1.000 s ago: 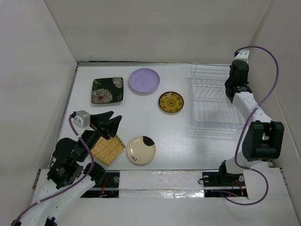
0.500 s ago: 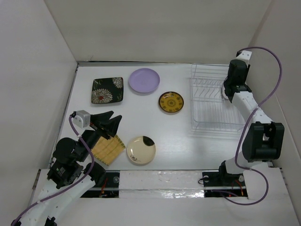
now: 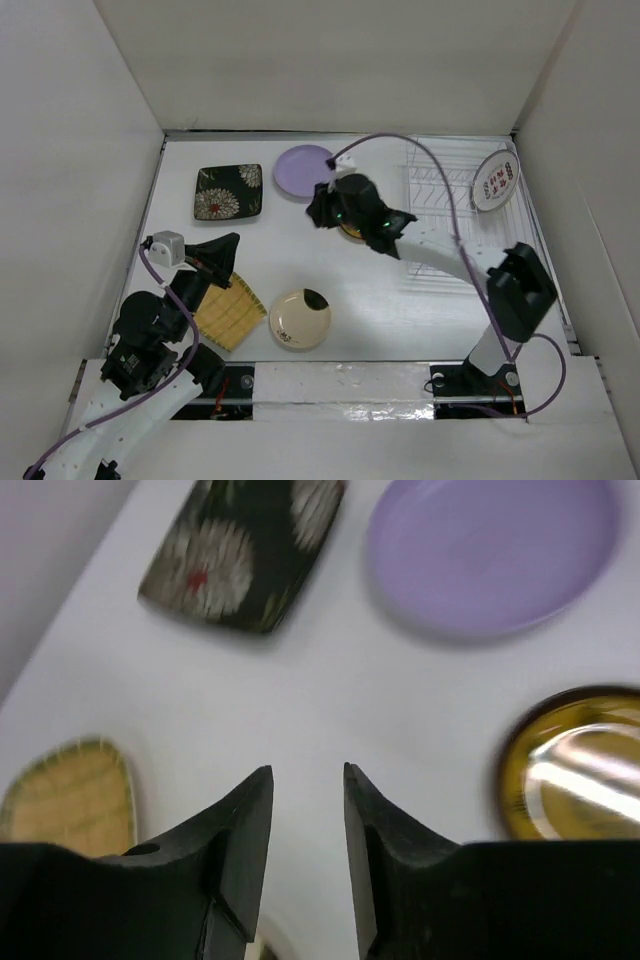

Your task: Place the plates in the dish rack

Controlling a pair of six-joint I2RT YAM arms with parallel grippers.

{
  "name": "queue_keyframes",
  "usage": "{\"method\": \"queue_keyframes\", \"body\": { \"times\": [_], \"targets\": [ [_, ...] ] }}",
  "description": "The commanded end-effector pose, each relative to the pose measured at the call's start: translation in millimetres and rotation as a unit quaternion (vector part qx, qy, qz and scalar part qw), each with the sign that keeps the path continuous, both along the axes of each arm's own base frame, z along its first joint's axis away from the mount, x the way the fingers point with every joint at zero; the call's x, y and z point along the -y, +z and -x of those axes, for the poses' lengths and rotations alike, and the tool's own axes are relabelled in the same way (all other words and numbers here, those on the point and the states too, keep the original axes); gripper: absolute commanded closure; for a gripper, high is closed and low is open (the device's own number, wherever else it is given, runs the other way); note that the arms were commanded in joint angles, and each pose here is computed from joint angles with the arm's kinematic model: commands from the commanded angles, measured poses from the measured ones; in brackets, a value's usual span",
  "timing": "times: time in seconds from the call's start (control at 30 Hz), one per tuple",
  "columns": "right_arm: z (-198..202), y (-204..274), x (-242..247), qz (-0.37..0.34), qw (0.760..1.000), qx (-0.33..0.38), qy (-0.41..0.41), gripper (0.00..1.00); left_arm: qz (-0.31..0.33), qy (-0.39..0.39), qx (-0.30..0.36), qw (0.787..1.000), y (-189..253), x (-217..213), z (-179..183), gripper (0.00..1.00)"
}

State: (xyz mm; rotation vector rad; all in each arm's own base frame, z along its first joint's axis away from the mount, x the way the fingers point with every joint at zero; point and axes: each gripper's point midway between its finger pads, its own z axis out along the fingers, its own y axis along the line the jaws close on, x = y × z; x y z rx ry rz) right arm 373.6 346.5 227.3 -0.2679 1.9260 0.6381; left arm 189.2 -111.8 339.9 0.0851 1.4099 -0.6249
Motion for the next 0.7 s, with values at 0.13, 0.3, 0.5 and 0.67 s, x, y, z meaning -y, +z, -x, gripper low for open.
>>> {"method": "queue_keyframes", "body": {
  "times": [0.13,0.3,0.5,0.67],
  "targets": [
    [80,-66,-139,-0.032,0.973,-0.120,0.194,0.29,0.025,0.084,0.011,0.996,10,-31,-7,0.93],
    [114,-106,-176,-0.040,0.943,-0.193,0.267,0.27,0.012,0.102,0.000,0.995,4,-34,-13,0.79],
    [163,-146,-203,-0.057,0.898,-0.268,0.344,0.29,0.003,0.111,-0.010,0.994,-1,-35,-18,0.76],
    [179,-142,-227,-0.086,0.872,-0.292,0.383,0.57,0.003,0.111,-0.011,0.994,-2,-35,-18,0.74]
  ]
}}
